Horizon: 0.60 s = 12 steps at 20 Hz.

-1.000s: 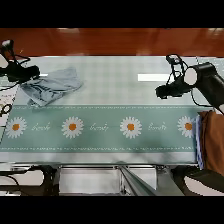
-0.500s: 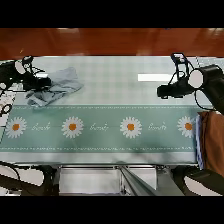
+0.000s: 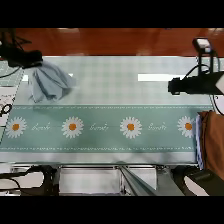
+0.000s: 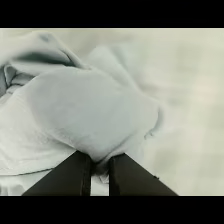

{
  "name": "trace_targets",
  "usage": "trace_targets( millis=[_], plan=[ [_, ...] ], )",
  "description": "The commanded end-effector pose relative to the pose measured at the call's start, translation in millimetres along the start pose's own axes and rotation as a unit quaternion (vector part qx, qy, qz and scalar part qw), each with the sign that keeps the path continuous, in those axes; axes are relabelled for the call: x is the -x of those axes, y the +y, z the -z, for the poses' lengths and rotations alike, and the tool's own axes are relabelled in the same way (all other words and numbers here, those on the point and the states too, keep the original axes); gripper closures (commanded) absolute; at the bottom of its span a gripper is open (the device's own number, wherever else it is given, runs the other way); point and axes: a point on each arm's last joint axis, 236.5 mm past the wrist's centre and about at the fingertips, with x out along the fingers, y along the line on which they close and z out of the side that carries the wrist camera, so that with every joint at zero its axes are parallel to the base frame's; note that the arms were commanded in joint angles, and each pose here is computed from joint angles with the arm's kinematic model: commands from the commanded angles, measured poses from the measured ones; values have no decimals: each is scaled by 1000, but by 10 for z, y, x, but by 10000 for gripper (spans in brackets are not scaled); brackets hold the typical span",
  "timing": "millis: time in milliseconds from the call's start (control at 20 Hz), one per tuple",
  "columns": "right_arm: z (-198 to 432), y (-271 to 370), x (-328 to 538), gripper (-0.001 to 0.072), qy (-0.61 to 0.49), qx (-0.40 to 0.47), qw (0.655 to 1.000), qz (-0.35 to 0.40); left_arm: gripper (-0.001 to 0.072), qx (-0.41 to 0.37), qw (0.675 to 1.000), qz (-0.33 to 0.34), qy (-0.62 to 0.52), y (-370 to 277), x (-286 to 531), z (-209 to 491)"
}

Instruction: Fold the shirts.

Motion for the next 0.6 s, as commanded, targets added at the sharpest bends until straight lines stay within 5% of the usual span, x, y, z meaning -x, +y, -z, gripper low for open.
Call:
trace_targets(
  millis=[0, 350, 550],
  plan=[
    [-58, -3, 569, 303, -61, -2, 998, -11, 673, -36, 993, 43, -106, -525, 1013, -396],
    [88, -51, 1305, 303, -126, -6, 992, -22, 673, -129, 948, 130, -259, -1539, 2724, -501],
    [167, -91, 1539, 303, -149, -6, 989, -22, 673, -185, 926, 214, -251, -2214, 3070, -59]
  ],
)
